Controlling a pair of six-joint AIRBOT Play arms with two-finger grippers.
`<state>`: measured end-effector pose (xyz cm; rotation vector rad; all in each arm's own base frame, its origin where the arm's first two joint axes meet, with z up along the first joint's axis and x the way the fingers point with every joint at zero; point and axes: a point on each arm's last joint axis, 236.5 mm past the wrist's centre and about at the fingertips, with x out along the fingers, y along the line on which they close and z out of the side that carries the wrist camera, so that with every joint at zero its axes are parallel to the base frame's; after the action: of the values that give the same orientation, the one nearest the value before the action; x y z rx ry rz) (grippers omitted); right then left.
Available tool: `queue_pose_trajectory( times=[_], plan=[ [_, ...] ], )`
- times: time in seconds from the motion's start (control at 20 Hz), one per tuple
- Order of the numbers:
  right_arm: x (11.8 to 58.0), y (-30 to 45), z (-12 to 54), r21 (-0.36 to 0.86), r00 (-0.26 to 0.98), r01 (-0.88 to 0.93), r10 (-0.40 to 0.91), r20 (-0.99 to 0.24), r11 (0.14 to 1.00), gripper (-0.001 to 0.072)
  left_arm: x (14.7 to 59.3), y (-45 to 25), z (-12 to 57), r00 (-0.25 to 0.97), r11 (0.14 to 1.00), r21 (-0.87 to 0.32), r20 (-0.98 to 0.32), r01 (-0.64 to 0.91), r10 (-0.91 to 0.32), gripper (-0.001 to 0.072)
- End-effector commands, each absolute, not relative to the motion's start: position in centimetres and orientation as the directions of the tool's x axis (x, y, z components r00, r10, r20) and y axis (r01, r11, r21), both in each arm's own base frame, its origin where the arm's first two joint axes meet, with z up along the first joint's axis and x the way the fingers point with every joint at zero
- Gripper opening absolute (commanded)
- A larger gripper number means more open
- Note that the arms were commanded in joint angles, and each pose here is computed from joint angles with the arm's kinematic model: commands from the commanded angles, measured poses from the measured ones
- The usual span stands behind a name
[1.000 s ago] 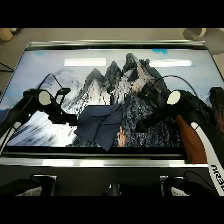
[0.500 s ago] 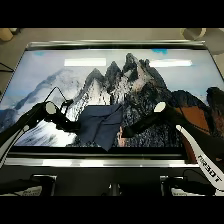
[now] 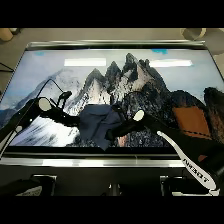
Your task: Fold the shirts.
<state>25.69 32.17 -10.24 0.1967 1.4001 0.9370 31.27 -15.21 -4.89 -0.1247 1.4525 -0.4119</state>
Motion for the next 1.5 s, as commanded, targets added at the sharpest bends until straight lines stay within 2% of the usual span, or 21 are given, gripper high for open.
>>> queue_pose_trajectory(
  times=[0.0, 0.1, 0.15, 0.25, 0.35, 0.4, 0.45, 0.55, 0.65, 0.75, 0.85, 0.9, 1.0, 1.1, 1.2, 1.25, 1.35, 1.45],
  plan=[
    [25.6, 34.2, -9.7, 0.654, -0.083, -0.394, 0.684, -0.725, 0.646, 0.0024, 31.8, -15.5, -2.2, 0.136, 0.915, -0.334, -0.920, 0.225, -0.369, 0.0027],
    [25.8, 33.8, -8.2, 0.627, -0.081, -0.472, 0.678, -0.731, 0.619, 0.0024, 32.3, -15.5, 0.0, 0.196, 0.911, -0.331, -0.904, 0.245, -0.381, 0.0027],
    [26.6, 33.0, -6.9, 0.576, -0.052, -0.541, 0.659, -0.750, 0.613, 0.0024, 33.0, -15.6, 2.1, 0.248, 0.908, -0.326, -0.887, 0.264, -0.390, 0.0026],
    [29.5, 29.6, -2.3, 0.372, 0.083, -0.703, 0.589, -0.804, 0.606, 0.0023, 35.6, -15.3, 9.5, 0.430, 0.906, -0.271, -0.811, 0.325, -0.397, 0.0026],
    [33.9, 23.2, 6.0, 0.073, 0.340, -0.745, 0.472, -0.813, 0.663, 0.0023, 37.5, -14.1, 20.3, 0.654, 0.917, -0.169, -0.654, 0.361, -0.379, 0.0026],
    [35.4, 20.1, 11.4, -0.065, 0.484, -0.712, 0.421, -0.767, 0.699, 0.0023, 37.6, -13.2, 26.2, 0.754, 0.929, -0.139, -0.548, 0.343, -0.361, 0.0026],
    [36.3, 16.9, 18.1, -0.201, 0.637, -0.647, 0.377, -0.672, 0.736, 0.0023, 36.9, -12.1, 32.7, 0.842, 0.939, -0.123, -0.416, 0.321, -0.343, 0.0026],
    [34.7, 12.0, 30.2, -0.374, 0.849, -0.480, 0.313, -0.427, 0.794, 0.0023, 33.3, -10.3, 43.8, 0.935, 0.941, -0.147, -0.144, 0.303, -0.324, 0.0026],
    [30.2, 8.9, 39.7, -0.442, 0.941, -0.336, 0.280, -0.189, 0.831, 0.0023, 28.5, -9.1, 51.2, 0.944, 0.932, -0.153, 0.076, 0.330, -0.322, 0.0026],
    [26.1, 7.3, 43.9, -0.461, 0.961, -0.267, 0.267, -0.068, 0.846, 0.0023, 25.2, -8.0, 53.9, 0.936, 0.932, -0.144, 0.168, 0.333, -0.308, 0.0026],
    [23.6, 5.4, 44.8, -0.441, 0.974, -0.215, 0.223, -0.035, 0.871, 0.0023, 24.0, -6.9, 53.2, 0.951, 0.941, -0.159, 0.137, 0.298, -0.278, 0.0026],
    [23.1, 4.4, 44.2, -0.430, 0.980, -0.197, 0.189, -0.061, 0.881, 0.0023, 24.0, -6.6, 52.3, 0.959, 0.947, -0.156, 0.096, 0.279, -0.266, 0.0026],
    [22.7, 2.8, 40.5, -0.422, 0.969, -0.206, 0.123, -0.215, 0.883, 0.0023, 24.6, -6.0, 49.9, 0.971, 0.962, -0.140, -0.004, 0.234, -0.237, 0.0026],
    [22.3, 2.2, 34.8, -0.404, 0.887, -0.281, 0.075, -0.457, 0.870, 0.0024, 26.2, -5.7, 47.0, 0.973, 0.973, -0.124, -0.097, 0.197, -0.209, 0.0026],
    [21.2, 2.0, 27.1, -0.323, 0.685, -0.376, 0.025, -0.728, 0.868, 0.0023, 28.6, -6.3, 42.3, 0.955, 0.976, -0.119, -0.215, 0.183, -0.205, 0.0026],
    [20.3, 2.3, 22.6, -0.265, 0.540, -0.425, 0.007, -0.842, 0.866, 0.0024, 30.0, -6.8, 38.7, 0.932, 0.977, -0.120, -0.297, 0.178, -0.207, 0.0026],
    [18.1, 3.2, 13.8, -0.154, 0.278, -0.512, -0.007, -0.961, 0.845, 0.0025, 32.2, -7.8, 30.1, 0.855, 0.977, -0.127, -0.474, 0.170, -0.210, 0.0026],
    [16.9, 4.1, 5.7, -0.068, 0.125, -0.551, 0.002, -0.992, 0.832, 0.0025, 33.3, -9.4, 21.6, 0.769, 0.969, -0.177, -0.590, 0.175, -0.246, 0.0026]
  ],
)
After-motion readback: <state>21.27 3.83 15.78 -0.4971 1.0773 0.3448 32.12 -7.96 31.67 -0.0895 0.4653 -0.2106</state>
